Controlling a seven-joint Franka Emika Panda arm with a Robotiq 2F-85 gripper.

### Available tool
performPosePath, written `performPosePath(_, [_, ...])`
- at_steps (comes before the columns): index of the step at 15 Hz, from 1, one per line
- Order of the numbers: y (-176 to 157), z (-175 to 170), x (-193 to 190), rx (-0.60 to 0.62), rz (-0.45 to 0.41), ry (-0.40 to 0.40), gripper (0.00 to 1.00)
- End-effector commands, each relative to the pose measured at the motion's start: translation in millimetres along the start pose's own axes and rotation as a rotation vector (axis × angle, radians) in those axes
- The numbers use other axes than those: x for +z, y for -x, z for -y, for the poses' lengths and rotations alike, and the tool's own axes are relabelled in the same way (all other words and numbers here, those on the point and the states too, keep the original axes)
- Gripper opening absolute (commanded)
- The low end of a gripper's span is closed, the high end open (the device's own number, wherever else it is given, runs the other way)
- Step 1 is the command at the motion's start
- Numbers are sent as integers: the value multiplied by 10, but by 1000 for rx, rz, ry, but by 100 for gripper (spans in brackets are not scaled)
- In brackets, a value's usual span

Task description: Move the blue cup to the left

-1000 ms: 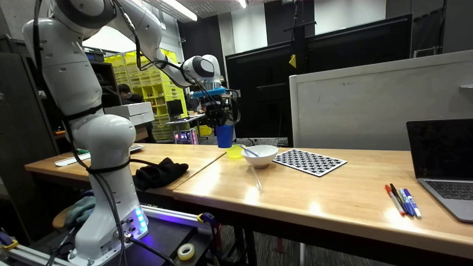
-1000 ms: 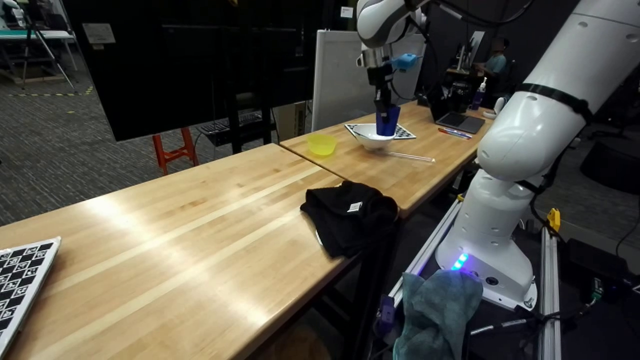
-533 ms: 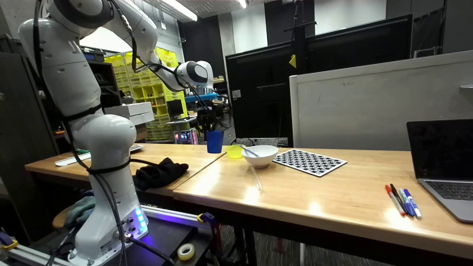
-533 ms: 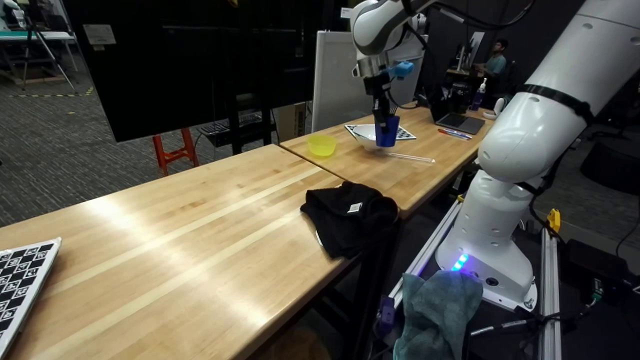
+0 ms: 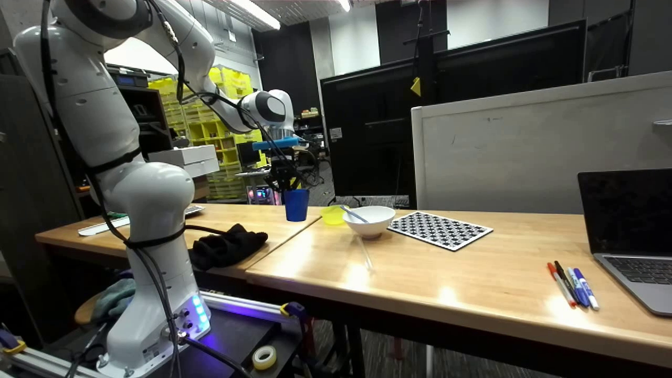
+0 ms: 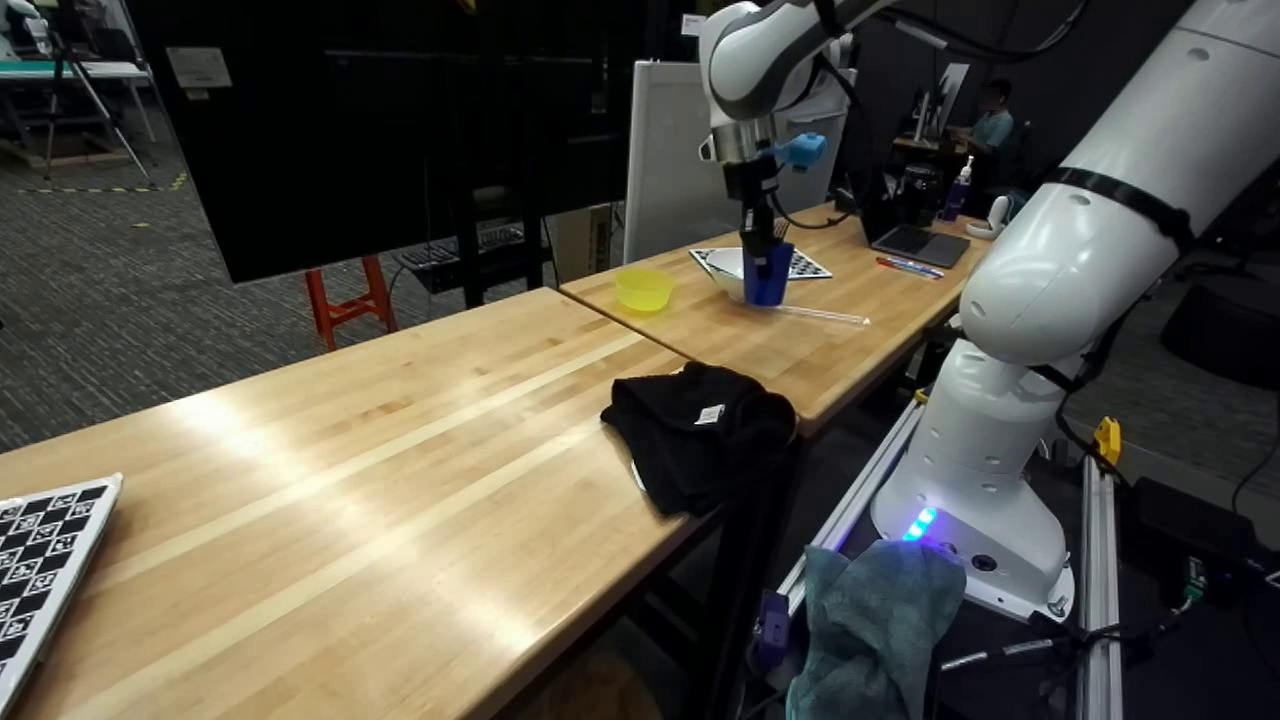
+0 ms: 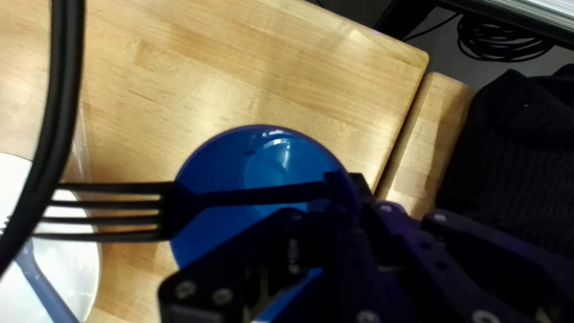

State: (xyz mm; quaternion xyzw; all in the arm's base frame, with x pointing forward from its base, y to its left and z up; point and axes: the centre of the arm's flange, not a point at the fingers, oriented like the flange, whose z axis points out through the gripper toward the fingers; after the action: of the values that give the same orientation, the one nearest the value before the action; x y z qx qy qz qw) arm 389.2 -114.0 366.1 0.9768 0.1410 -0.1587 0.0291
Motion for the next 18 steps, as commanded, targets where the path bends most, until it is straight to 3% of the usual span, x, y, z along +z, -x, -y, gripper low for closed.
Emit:
performPosePath(1, [96, 86, 122, 9, -70, 22, 1])
performPosePath(8, [88, -108, 488, 9, -131, 54, 1])
performPosePath(15, [107, -272, 691, 19, -107, 87, 1])
performPosePath(16, [159, -287, 651, 22, -104, 91, 30])
performPosePath(18, [295, -323, 534, 39, -101, 104, 34])
